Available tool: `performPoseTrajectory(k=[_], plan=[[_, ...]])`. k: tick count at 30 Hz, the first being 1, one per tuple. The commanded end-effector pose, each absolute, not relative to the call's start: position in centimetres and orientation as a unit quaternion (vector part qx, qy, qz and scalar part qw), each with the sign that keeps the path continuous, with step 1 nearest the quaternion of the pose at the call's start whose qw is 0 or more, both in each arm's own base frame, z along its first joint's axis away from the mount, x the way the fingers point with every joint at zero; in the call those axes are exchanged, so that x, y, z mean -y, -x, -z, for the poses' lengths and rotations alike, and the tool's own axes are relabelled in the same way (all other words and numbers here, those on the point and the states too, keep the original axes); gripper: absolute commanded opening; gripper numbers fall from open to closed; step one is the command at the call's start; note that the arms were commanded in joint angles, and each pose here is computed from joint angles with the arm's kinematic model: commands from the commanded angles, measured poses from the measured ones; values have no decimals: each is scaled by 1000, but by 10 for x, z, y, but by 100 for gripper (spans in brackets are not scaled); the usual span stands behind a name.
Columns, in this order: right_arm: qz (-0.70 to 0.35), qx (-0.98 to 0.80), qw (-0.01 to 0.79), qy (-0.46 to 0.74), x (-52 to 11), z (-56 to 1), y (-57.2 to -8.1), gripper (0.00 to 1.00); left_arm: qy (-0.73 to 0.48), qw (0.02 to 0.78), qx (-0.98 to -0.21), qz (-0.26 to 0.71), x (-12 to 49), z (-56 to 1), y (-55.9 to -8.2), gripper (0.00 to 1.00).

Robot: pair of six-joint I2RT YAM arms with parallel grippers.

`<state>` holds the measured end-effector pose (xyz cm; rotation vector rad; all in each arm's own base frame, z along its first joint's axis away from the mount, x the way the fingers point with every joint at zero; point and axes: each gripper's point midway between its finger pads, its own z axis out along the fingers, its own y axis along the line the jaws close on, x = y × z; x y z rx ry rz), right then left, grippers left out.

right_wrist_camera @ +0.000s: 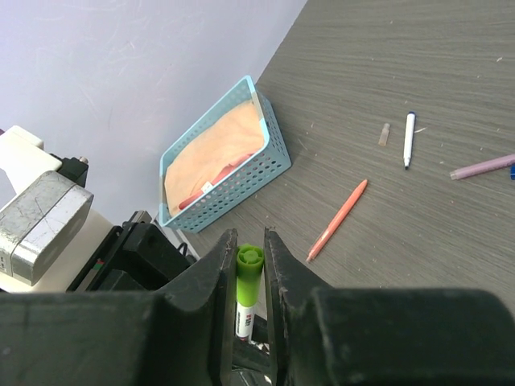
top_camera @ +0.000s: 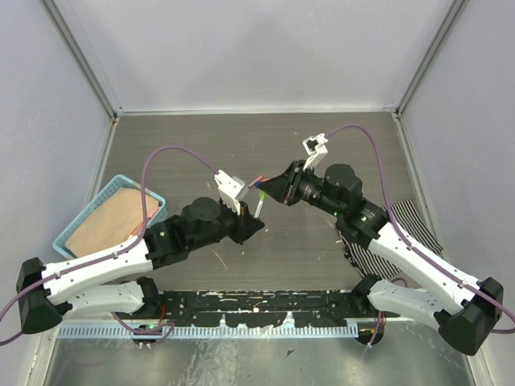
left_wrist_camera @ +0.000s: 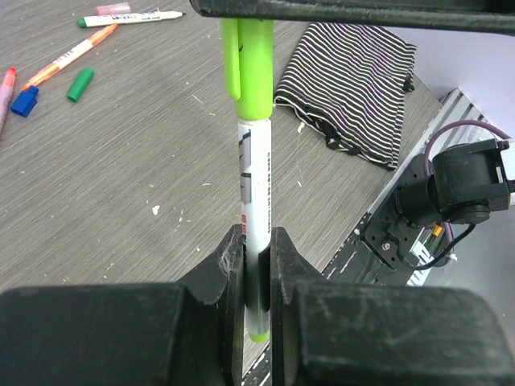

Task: Insert the pens into the pen caps
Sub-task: Press the pen cap onto the pen.

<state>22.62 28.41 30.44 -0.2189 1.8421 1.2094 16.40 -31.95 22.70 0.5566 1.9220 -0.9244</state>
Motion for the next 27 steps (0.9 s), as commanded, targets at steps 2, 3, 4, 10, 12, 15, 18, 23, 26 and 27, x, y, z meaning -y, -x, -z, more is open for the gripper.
performPoseTrajectory(k=[2, 3, 4, 10, 12, 15, 18, 23, 26, 27], plan=[[-470, -770, 416, 121, -292, -274, -203, 1, -200, 543, -694, 428, 328, -326, -177, 0], [-467, -772, 414, 121, -292, -270, -200, 1, -198, 547, -691, 429, 327, -331, -178, 0], [-466, -774, 411, 122, -293, -266, -198, 1, -197, 551, -687, 430, 327, -335, -178, 0], [-465, -786, 388, 126, -299, -248, -182, 1, -192, 567, -667, 443, 326, -354, -178, 0], [-465, -789, 381, 131, -302, -243, -177, 1, -192, 570, -663, 445, 326, -359, -178, 0], [-460, -795, 370, 138, -304, -234, -169, 1, -191, 575, -659, 446, 325, -363, -178, 0], [-455, -803, 359, 137, -302, -222, -163, 1, -187, 581, -654, 447, 323, -368, -178, 0], [-453, -811, 347, 127, -296, -208, -154, 0, -174, 598, -639, 452, 318, -378, -180, 0], [-448, -818, 339, 124, -293, -199, -150, 1, -171, 606, -625, 462, 318, -389, -179, 0], [-447, -819, 339, 123, -293, -198, -149, 1, -173, 606, -623, 463, 319, -391, -179, 0]])
